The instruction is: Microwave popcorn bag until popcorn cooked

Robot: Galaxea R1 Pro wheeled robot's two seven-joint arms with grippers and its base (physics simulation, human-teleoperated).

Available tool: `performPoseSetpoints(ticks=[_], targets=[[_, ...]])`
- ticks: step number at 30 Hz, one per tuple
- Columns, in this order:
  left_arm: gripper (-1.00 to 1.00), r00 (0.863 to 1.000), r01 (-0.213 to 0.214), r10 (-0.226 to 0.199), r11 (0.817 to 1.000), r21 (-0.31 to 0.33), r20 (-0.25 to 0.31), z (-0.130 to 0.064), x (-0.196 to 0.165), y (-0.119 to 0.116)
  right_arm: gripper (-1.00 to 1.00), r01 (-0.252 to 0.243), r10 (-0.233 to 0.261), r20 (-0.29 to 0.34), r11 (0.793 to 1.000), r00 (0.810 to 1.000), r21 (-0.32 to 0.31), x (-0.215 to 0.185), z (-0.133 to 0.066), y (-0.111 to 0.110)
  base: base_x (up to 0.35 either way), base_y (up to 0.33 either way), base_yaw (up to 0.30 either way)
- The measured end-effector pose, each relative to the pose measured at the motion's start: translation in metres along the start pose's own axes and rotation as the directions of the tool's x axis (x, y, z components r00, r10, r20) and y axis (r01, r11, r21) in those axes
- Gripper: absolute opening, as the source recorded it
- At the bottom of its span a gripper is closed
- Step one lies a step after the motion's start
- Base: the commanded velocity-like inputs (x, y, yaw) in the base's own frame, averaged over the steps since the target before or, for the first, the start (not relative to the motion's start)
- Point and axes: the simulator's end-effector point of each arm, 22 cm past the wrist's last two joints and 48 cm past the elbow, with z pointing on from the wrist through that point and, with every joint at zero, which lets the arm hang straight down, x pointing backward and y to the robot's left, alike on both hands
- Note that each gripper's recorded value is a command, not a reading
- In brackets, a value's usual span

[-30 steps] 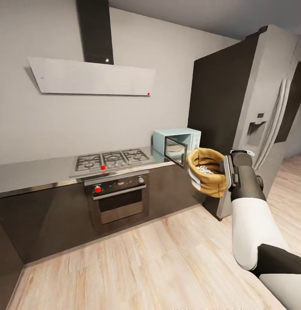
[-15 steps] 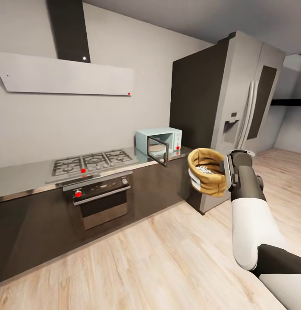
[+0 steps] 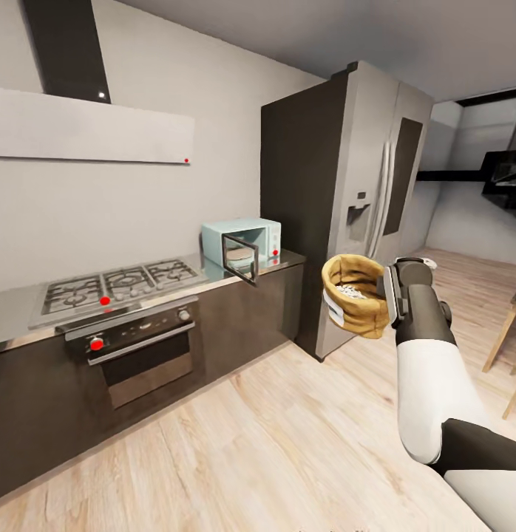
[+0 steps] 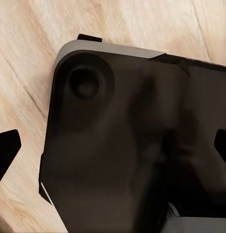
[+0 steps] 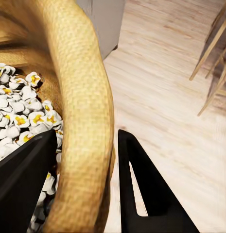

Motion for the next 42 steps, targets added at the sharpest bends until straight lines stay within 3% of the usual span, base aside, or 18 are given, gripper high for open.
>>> performPoseSetpoints(ticks=[20,42], targets=[[1.00,1.000,-0.001,0.001,1.000,-0.001,0.003,0.0000,-0.0015,0.0014,-1.00,0.001,-0.001,0.000,1.000,1.000,-0.002,0.0001,-0.0001,0.0011,0.003,-0.002,-0.023],[1.00,1.000,-0.004,0.004,1.000,-0.001,0.000,-0.0001,0.0001,0.0010,-1.00,0.000,0.000,0.008,1.000,1.000,0.006,-0.0027,-0.0021,-0.0024,0.282,-0.131,0.000]])
